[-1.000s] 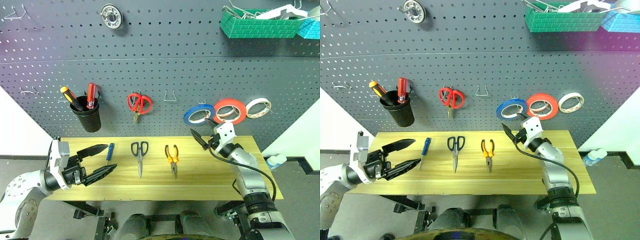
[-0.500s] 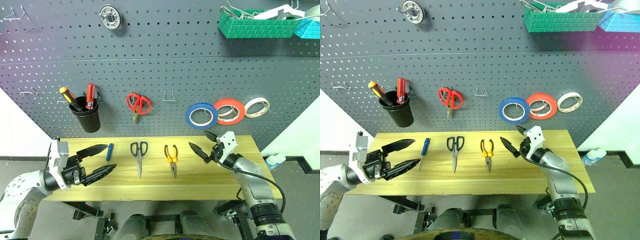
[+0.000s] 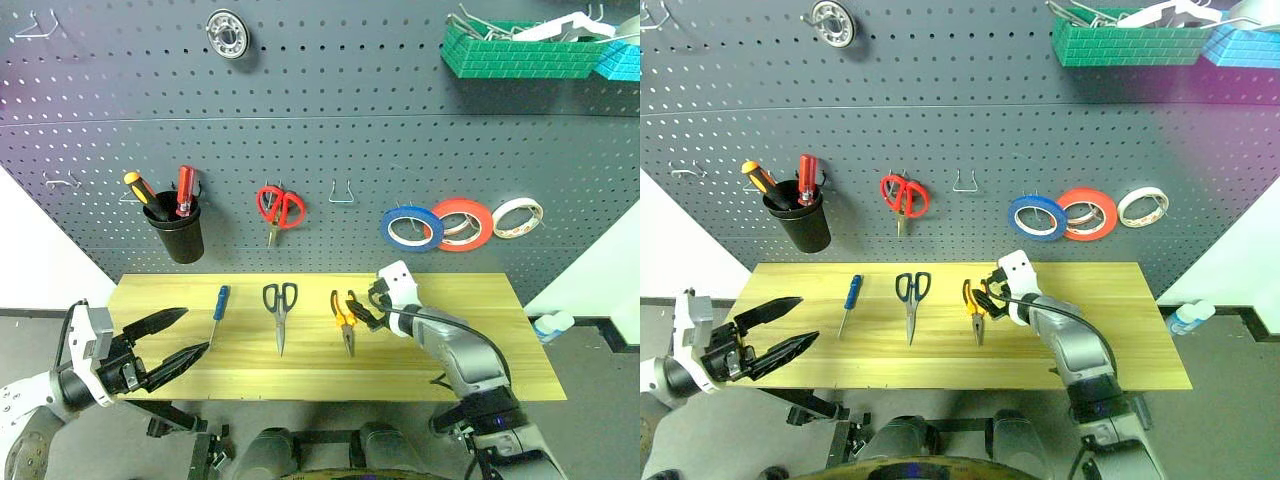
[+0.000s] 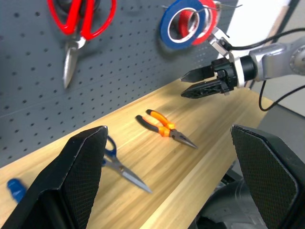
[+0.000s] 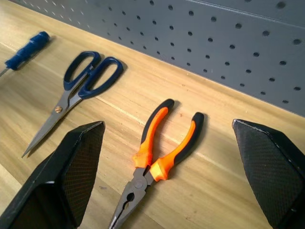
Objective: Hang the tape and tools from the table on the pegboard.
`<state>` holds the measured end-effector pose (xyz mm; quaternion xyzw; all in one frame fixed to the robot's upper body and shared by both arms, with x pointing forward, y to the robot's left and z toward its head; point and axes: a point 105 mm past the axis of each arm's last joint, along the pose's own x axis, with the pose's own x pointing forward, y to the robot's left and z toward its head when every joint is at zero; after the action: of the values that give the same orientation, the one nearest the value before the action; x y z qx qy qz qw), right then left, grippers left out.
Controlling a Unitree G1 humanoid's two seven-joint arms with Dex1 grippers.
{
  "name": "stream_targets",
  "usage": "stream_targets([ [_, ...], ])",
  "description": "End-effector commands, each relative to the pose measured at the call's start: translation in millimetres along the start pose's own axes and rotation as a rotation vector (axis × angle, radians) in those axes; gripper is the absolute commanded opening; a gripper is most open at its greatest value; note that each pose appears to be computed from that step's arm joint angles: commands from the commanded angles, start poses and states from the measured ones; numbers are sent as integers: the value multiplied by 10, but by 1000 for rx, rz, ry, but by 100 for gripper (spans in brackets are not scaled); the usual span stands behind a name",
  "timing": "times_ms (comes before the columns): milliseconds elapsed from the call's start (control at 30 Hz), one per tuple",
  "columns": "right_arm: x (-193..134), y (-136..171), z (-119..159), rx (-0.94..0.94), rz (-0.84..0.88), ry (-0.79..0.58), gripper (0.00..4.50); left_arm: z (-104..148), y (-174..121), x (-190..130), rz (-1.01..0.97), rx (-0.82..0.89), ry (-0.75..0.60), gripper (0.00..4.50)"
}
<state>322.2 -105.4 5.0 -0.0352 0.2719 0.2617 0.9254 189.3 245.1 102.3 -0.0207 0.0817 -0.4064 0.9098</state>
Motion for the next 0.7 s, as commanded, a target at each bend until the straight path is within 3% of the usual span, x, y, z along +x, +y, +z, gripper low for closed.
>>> stream_targets([
  [33, 62, 11, 0, 3, -46, 81, 448, 130, -30, -57, 19, 54, -36, 435],
  [700, 419, 400, -65, 271, -141, 275, 448, 112, -194, -174, 8, 27, 2, 435],
])
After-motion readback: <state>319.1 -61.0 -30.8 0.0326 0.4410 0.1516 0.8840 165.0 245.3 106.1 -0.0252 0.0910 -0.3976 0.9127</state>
